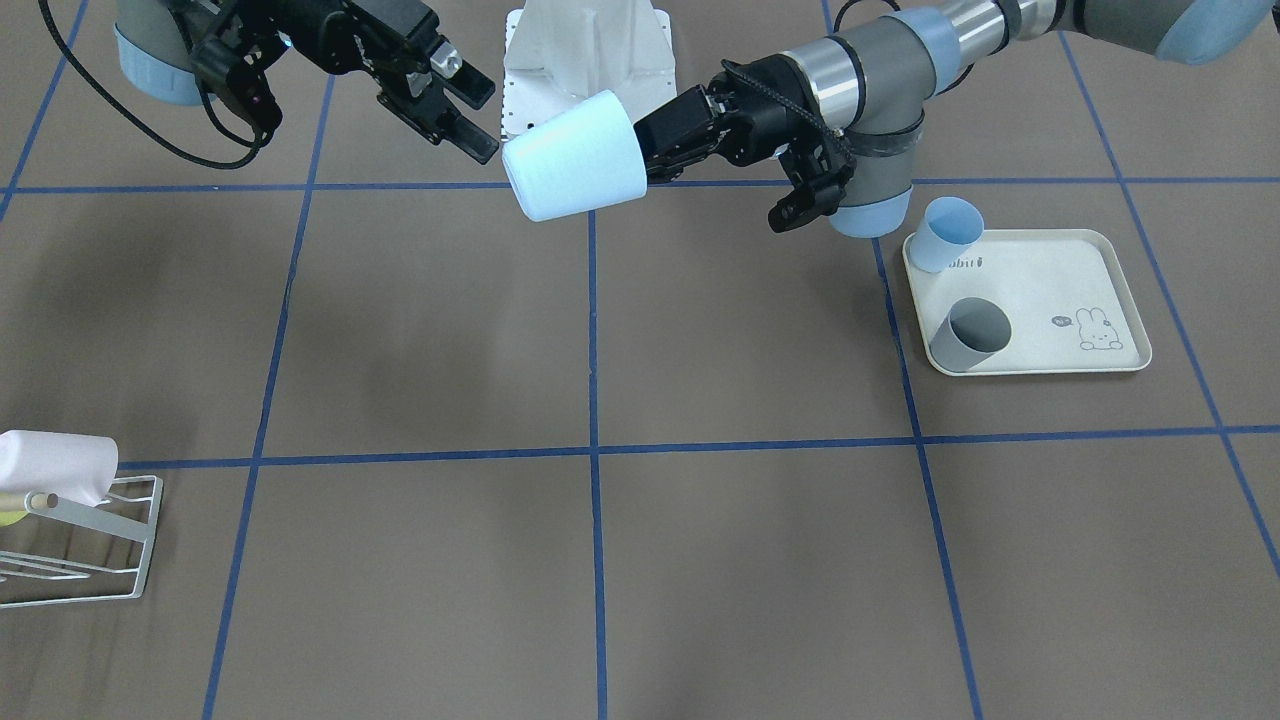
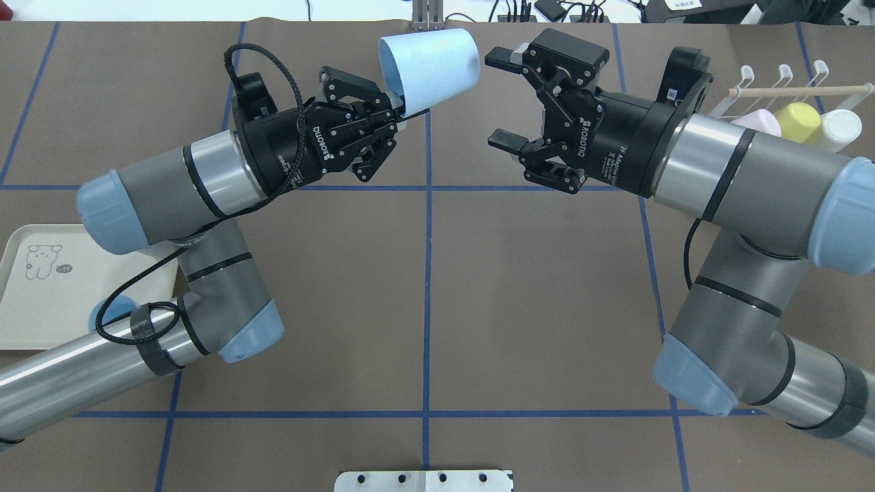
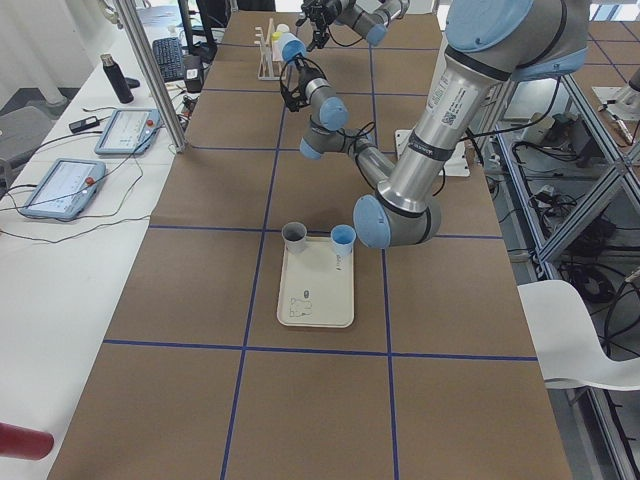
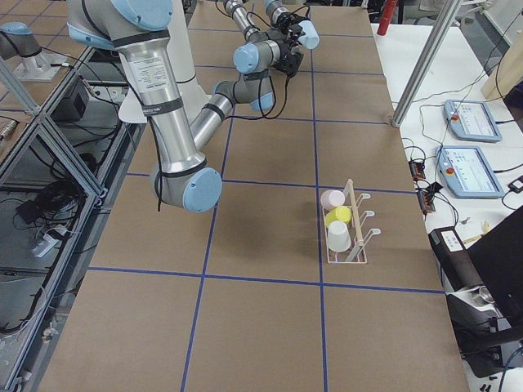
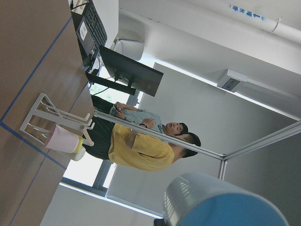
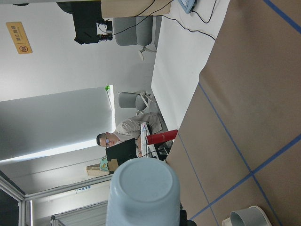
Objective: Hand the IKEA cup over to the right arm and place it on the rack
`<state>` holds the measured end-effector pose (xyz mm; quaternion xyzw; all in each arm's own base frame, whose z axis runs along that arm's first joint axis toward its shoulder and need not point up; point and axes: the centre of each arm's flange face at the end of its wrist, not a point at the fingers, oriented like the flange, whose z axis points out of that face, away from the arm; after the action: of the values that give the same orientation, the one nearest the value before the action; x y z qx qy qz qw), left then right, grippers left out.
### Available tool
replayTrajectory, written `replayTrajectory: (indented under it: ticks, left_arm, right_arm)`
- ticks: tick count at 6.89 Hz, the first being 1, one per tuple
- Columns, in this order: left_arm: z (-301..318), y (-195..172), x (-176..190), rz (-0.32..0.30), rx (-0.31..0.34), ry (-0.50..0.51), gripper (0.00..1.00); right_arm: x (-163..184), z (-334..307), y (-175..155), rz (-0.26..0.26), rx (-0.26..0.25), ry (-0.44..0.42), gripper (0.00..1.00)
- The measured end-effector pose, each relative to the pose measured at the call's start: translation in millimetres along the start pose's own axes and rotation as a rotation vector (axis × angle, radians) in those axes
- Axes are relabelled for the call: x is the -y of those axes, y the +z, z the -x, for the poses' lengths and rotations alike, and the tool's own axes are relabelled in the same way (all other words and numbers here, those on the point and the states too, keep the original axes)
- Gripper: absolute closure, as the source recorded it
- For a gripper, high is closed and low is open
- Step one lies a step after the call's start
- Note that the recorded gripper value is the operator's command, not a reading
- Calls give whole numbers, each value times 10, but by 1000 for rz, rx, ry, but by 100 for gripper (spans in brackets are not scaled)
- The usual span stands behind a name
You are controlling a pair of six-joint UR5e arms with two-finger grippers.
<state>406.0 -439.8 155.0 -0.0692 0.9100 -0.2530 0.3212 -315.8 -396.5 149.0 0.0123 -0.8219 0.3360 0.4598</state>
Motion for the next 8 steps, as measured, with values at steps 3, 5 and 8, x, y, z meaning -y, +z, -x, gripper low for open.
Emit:
replayTrajectory:
  ticks: [3, 5, 8]
  left_arm:
    - [-7, 96, -97, 6, 7, -3, 100]
    - [42, 112, -151, 13, 12, -5, 100]
    - [78, 137, -240, 28, 12, -13, 100]
  right_arm:
    - [7, 11, -4, -4, 4, 1, 0]
    - [11, 13, -4, -7, 6, 1, 0]
    - [20, 13, 0, -14, 9, 1, 0]
